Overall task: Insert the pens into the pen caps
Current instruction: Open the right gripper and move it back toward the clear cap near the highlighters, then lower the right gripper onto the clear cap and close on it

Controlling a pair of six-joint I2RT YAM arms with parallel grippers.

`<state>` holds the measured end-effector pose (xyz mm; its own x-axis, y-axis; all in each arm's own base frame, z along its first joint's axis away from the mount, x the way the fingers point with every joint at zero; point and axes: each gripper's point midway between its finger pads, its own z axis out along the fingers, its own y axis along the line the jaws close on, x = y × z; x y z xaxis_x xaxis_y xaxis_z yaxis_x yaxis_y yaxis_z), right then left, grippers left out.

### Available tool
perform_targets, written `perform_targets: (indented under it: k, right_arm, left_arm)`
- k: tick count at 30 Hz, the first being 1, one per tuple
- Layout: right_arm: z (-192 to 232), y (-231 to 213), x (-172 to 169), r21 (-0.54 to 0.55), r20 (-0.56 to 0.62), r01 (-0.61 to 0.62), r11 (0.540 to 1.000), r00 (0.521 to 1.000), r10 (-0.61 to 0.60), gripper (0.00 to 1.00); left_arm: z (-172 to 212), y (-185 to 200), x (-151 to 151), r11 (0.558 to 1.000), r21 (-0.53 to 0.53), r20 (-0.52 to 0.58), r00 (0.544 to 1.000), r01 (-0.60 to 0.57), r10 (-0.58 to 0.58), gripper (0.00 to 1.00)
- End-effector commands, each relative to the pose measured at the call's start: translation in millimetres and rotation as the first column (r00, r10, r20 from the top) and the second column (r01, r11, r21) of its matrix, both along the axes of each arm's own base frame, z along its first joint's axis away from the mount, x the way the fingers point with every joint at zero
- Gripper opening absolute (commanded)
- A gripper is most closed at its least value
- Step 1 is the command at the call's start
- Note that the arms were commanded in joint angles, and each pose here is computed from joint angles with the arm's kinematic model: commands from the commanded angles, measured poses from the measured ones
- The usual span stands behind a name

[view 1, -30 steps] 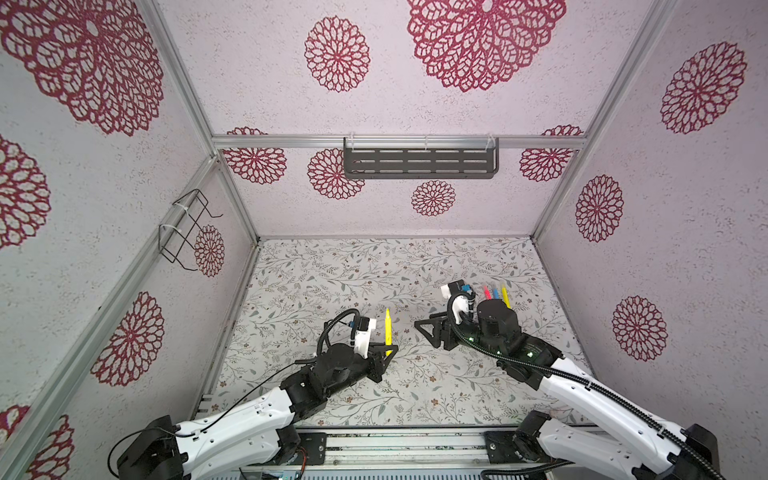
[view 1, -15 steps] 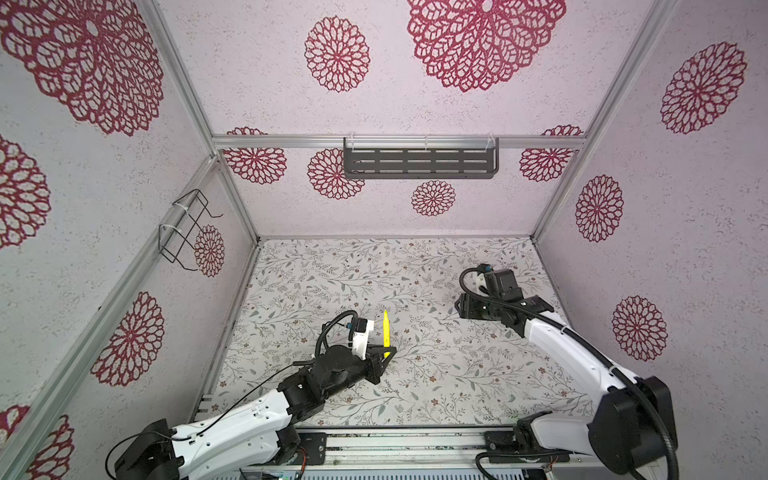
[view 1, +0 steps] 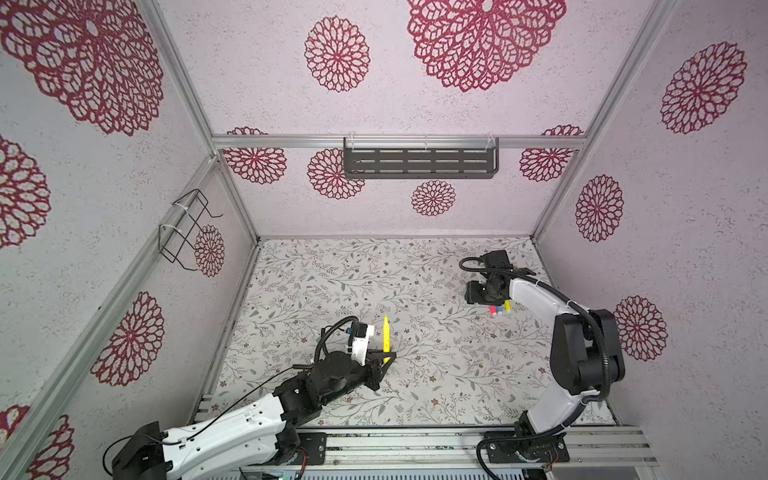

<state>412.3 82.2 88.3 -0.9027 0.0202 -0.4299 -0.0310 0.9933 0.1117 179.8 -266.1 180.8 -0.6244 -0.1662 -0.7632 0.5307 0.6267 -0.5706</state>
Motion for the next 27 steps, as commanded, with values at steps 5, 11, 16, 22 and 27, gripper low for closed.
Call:
perform_targets:
  k: [5,11,16,22,27]
  right_arm:
    - [-13,5,11,0.016,-0.045,-0.071,0.997,0.996,0.072,0.63]
    - [-28,7,15,0.022,-0.071,-0.074,0.997,0.995,0.076,0.62]
    - [-38,4,20,0.01,-0.093,-0.076,0.997,0.993,0.076,0.62]
    - [-46,6,21,0.019,-0.111,-0.075,0.997,0.991,0.077,0.61]
    - [-47,12,16,0.051,-0.117,-0.066,0.997,0.991,0.071,0.59]
  left_arm:
    - [4,3,-1,1.0,-0.008,0.018,1.0,-0.013,0.013,0.0]
    - [7,6,-2,1.0,-0.013,0.023,1.0,-0.02,0.021,0.0]
    - [7,7,-2,1.0,-0.014,0.021,1.0,-0.022,0.022,0.0]
    - [7,9,-3,0.999,-0.016,0.023,0.999,-0.029,0.029,0.0]
    - [7,11,-2,0.999,-0.015,0.027,0.999,-0.038,0.039,0.0]
